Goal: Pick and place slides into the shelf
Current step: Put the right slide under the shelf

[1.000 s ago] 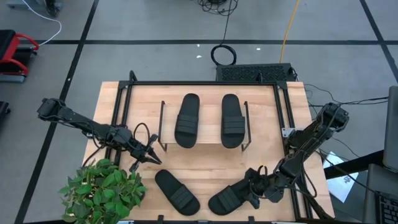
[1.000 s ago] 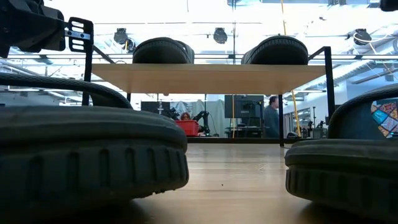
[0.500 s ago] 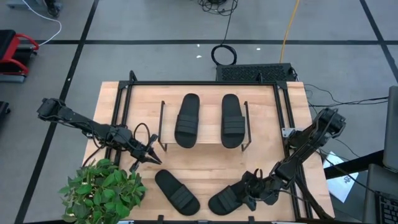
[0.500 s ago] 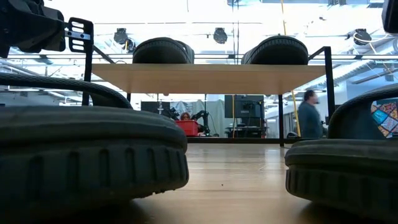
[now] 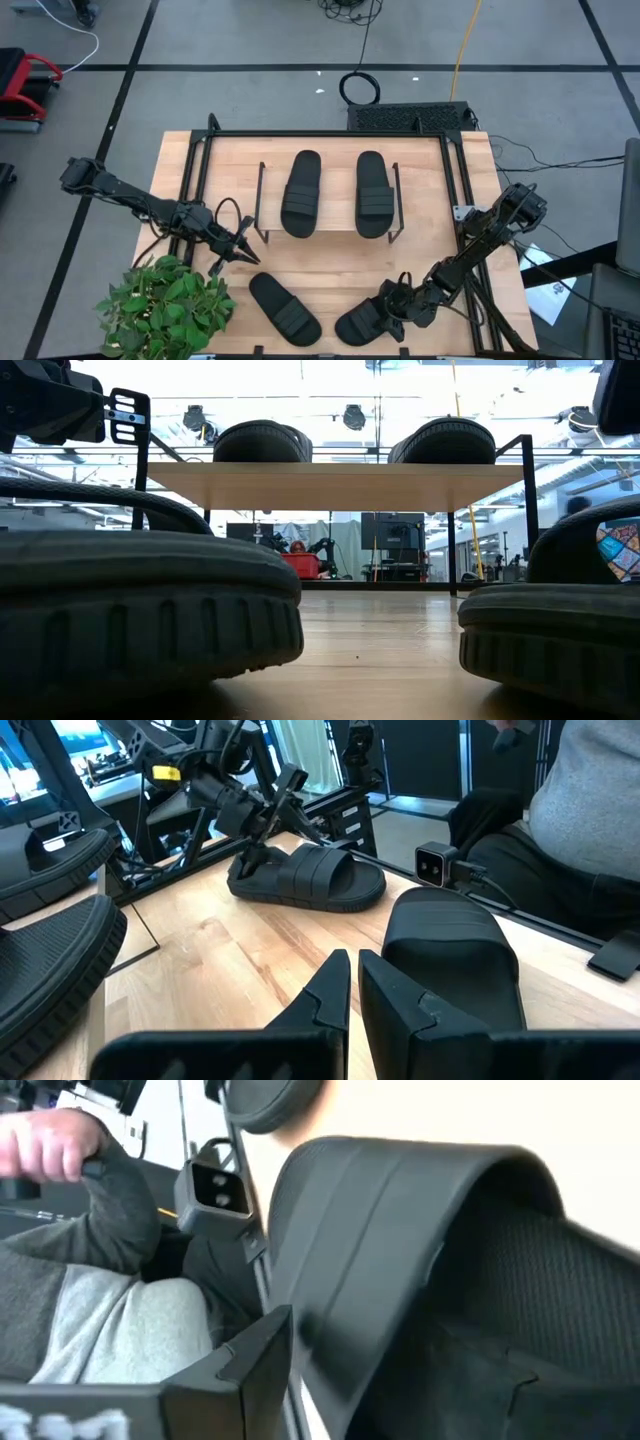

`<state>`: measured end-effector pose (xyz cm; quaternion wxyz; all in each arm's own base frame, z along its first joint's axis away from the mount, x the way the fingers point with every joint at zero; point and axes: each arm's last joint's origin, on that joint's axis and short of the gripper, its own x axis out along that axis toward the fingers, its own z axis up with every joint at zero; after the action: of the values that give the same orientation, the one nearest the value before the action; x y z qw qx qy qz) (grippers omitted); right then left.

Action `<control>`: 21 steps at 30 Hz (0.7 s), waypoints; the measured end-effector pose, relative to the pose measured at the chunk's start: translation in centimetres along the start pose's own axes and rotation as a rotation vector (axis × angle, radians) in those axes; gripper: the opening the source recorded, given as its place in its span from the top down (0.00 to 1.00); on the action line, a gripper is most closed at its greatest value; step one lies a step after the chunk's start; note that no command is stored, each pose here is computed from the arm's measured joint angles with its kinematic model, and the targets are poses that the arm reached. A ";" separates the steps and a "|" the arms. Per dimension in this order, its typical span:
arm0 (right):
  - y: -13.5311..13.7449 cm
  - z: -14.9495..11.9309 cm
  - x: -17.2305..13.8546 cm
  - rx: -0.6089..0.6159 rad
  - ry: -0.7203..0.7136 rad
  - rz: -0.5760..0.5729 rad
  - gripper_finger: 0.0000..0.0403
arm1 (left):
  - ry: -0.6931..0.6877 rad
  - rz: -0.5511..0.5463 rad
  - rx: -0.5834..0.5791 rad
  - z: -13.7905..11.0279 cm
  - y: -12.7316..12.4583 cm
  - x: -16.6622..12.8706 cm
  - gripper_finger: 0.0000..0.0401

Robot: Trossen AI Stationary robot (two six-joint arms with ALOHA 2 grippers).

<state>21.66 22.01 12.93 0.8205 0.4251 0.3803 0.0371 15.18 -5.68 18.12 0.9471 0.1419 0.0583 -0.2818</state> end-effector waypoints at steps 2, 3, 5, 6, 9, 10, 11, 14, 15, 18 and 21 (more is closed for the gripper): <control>-0.2 0.1 0.4 0.004 -0.006 -0.005 0.50 | 0.000 0.000 0.000 0.0 0.0 0.0 0.94; -0.3 0.2 0.5 0.006 -0.010 -0.003 0.50 | 0.000 0.000 0.002 0.0 0.0 0.0 0.94; -0.4 0.1 0.8 0.008 -0.013 -0.001 0.50 | 0.000 0.000 0.005 0.0 0.0 0.0 0.94; -0.5 0.2 0.9 0.010 -0.016 0.000 0.50 | 0.000 0.000 0.005 0.0 0.0 0.0 0.94; -0.6 0.1 1.2 -0.007 -0.020 0.010 0.50 | 0.000 0.000 0.005 0.0 0.0 0.0 0.94; -0.6 0.1 1.3 -0.011 -0.019 0.012 0.51 | 0.000 0.000 0.005 0.0 0.0 0.0 0.94; -0.6 0.1 1.3 -0.018 -0.019 0.013 0.53 | 0.000 0.000 0.005 0.0 0.0 0.0 0.94; -0.3 0.2 1.1 -0.064 -0.026 0.027 0.65 | 0.000 0.000 0.004 0.0 0.0 0.0 0.94; -0.2 0.3 1.0 -0.083 -0.027 0.031 0.71 | 0.000 0.000 0.005 0.0 0.0 0.0 0.94; 0.2 0.5 0.6 -0.159 -0.031 0.051 0.93 | 0.000 0.000 0.004 0.0 0.0 0.0 0.94; 0.8 1.1 -0.2 -0.263 -0.008 0.090 0.96 | 0.000 0.000 0.004 0.0 0.0 0.0 0.94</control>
<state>22.40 21.76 14.05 0.8683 0.3305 0.3493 0.1217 15.18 -5.68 18.12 0.9469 0.1439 0.0578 -0.2817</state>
